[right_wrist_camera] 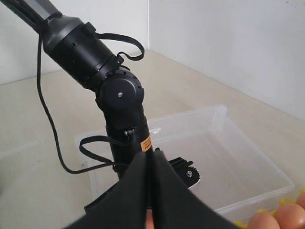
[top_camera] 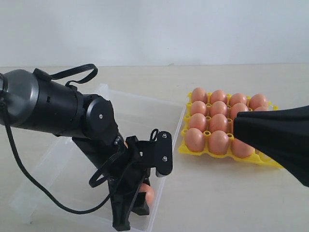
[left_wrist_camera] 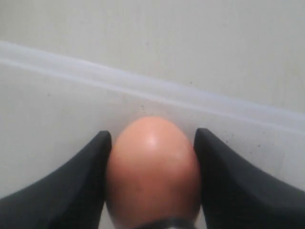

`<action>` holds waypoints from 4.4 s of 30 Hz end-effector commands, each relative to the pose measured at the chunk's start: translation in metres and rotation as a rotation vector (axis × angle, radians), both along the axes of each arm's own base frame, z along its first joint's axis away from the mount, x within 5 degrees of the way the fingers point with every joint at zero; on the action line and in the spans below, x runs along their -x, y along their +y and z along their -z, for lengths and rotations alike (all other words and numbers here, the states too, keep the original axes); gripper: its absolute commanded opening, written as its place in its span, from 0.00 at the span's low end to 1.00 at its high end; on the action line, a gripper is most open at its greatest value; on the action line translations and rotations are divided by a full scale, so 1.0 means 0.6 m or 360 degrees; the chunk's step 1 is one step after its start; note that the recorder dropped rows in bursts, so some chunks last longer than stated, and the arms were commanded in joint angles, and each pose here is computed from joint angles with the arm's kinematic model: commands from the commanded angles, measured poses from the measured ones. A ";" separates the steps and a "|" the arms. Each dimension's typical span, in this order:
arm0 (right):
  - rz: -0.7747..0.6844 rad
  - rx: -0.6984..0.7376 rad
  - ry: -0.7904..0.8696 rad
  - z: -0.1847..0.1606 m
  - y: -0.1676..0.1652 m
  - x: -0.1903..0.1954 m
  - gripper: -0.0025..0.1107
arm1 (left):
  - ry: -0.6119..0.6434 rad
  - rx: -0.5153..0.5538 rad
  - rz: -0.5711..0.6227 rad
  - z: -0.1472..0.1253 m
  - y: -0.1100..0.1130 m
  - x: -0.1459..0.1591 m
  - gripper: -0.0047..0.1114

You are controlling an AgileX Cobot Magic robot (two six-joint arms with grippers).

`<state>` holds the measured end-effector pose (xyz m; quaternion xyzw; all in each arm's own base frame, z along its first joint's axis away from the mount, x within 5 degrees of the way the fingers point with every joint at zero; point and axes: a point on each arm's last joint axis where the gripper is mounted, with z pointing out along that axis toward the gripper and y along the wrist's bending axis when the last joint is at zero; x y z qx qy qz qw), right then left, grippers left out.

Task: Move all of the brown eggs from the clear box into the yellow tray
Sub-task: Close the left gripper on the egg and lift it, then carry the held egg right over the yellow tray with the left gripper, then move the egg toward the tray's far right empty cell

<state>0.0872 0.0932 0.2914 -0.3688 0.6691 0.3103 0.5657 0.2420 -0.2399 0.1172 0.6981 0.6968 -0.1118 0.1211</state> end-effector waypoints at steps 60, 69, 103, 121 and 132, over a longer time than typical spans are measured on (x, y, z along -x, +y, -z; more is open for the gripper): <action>0.0067 -0.0041 0.0039 -0.003 -0.007 0.003 0.02 | 0.0299 0.1807 0.0363 -0.020 -0.267 -0.153 0.07; 0.0067 -0.0200 -0.0181 -0.033 -0.029 0.054 0.02 | 0.0288 0.1783 0.0334 0.014 -0.276 -0.164 0.07; 0.0150 -0.0625 -0.0561 -0.065 -0.091 0.167 0.02 | 0.0284 0.1750 0.0221 0.072 -0.298 -0.192 0.07; 0.0122 -0.0615 -0.0558 -0.064 -0.089 0.169 0.02 | 0.0286 0.1742 0.0275 0.074 -0.318 -0.169 0.07; 0.0120 -0.0614 -0.0557 -0.064 -0.089 0.169 0.02 | 0.0201 0.1771 0.0370 0.050 -0.329 -0.159 0.07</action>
